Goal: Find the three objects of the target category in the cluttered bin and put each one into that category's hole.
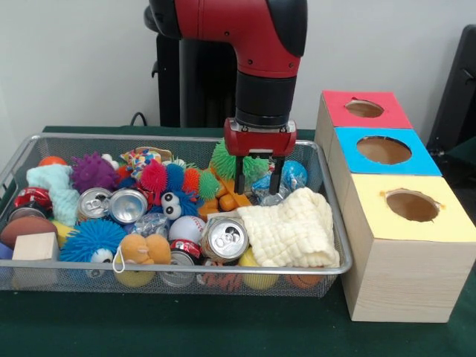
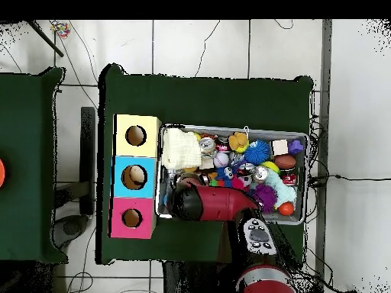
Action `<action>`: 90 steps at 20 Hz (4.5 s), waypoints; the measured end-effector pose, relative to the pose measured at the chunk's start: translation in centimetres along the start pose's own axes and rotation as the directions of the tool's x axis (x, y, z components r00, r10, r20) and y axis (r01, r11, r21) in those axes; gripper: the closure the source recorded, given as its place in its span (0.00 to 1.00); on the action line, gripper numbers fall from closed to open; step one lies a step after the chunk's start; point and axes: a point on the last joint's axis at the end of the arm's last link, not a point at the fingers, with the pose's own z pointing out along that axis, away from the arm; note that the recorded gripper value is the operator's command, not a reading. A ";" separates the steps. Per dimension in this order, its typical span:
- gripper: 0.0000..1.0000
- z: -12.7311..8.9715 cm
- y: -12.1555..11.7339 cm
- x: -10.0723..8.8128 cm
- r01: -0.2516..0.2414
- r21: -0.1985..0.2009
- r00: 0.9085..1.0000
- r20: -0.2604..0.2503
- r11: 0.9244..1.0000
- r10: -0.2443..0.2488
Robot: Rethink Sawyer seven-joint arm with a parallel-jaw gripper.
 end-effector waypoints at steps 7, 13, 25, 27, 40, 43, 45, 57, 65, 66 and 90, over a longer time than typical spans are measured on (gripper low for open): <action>0.00 -0.3 1.8 0.5 0.056 0.034 0.998 0.005 0.998 -0.056; 0.00 -0.4 2.5 0.4 0.068 0.036 0.997 0.022 0.997 -0.069; 0.00 -0.1 -0.2 0.2 0.013 0.033 0.999 0.034 0.999 -0.014; 0.00 0.1 -0.6 0.2 0.004 0.031 0.999 0.033 1.000 -0.005; 0.00 1.5 0.7 0.7 0.029 0.044 0.995 0.093 0.999 -0.033; 0.00 1.4 1.0 0.8 0.039 0.055 0.992 0.114 0.998 -0.045; 0.00 1.3 1.2 1.2 0.046 0.066 0.990 0.132 0.997 -0.055; 0.00 0.4 3.1 3.9 0.061 0.063 0.980 0.186 0.996 -0.072; 0.00 0.1 4.6 6.1 0.078 0.041 0.983 0.164 0.996 -0.084; 0.00 0.1 4.7 6.1 0.078 0.039 0.982 0.168 0.996 -0.084; 1.00 -1.0 4.3 7.6 0.075 -0.024 0.980 0.186 0.997 -0.069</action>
